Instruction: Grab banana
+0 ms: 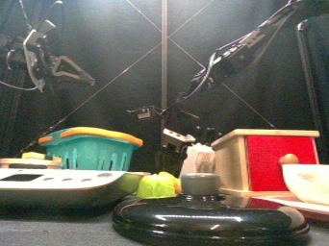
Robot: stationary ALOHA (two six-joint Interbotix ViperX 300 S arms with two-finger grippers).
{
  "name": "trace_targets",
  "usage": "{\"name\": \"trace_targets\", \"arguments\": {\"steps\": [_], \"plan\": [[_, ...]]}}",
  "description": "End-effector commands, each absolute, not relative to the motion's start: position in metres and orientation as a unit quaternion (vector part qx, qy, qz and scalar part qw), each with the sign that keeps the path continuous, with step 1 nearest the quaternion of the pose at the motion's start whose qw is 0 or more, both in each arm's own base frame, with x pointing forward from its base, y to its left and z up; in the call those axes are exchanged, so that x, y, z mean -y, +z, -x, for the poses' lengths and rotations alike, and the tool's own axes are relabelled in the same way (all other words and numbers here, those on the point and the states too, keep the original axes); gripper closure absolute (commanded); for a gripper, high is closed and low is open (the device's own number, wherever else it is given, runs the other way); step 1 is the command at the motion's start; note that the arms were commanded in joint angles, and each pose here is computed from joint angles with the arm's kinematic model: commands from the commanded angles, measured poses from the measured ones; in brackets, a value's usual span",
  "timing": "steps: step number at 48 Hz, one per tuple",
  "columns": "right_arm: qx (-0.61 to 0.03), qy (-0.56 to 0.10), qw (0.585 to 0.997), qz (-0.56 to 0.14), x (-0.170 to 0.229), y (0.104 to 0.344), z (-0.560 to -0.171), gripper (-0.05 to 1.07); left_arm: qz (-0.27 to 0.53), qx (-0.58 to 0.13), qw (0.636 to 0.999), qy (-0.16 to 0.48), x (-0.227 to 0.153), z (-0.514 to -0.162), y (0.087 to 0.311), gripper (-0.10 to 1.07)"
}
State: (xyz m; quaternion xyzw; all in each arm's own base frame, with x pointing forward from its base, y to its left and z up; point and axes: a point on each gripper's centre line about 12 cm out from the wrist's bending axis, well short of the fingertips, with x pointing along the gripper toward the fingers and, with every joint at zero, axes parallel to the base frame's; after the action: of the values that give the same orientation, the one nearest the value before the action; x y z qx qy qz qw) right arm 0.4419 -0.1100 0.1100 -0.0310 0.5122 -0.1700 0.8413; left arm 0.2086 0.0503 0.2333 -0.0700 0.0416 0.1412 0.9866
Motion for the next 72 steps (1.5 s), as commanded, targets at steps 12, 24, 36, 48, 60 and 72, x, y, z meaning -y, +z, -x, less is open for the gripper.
{"name": "trace_targets", "arguments": {"steps": [12, 24, 36, 48, 60, 72], "plan": [[-0.508, -0.171, 0.844, 0.017, 0.108, 0.113, -0.442, 0.17, 0.069, -0.029, 0.987, 0.143, -0.052, -0.211, 0.24, 0.67], [-0.513, -0.168, 0.841, 0.019, 0.106, 0.108, -0.442, 0.17, 0.07, -0.029, 0.987, 0.143, -0.052, -0.211, 0.24, 0.67], [-0.501, -0.167, 0.849, 0.032, 0.107, 0.121, -0.443, 0.16, 0.07, -0.031, 0.987, 0.144, -0.052, -0.211, 0.239, 0.67], [-0.505, -0.148, 0.849, 0.051, 0.091, 0.123, -0.444, 0.16, 0.071, -0.03, 0.987, 0.144, -0.052, -0.21, 0.24, 0.67], [-0.509, -0.14, 0.848, 0.052, 0.073, 0.132, -0.443, 0.16, 0.07, -0.031, 0.987, 0.144, -0.052, -0.21, 0.239, 0.67], [-0.49, -0.144, 0.858, 0.05, 0.076, 0.148, -0.446, 0.16, 0.07, -0.032, 0.987, 0.144, -0.052, -0.21, 0.239, 0.67]]}}
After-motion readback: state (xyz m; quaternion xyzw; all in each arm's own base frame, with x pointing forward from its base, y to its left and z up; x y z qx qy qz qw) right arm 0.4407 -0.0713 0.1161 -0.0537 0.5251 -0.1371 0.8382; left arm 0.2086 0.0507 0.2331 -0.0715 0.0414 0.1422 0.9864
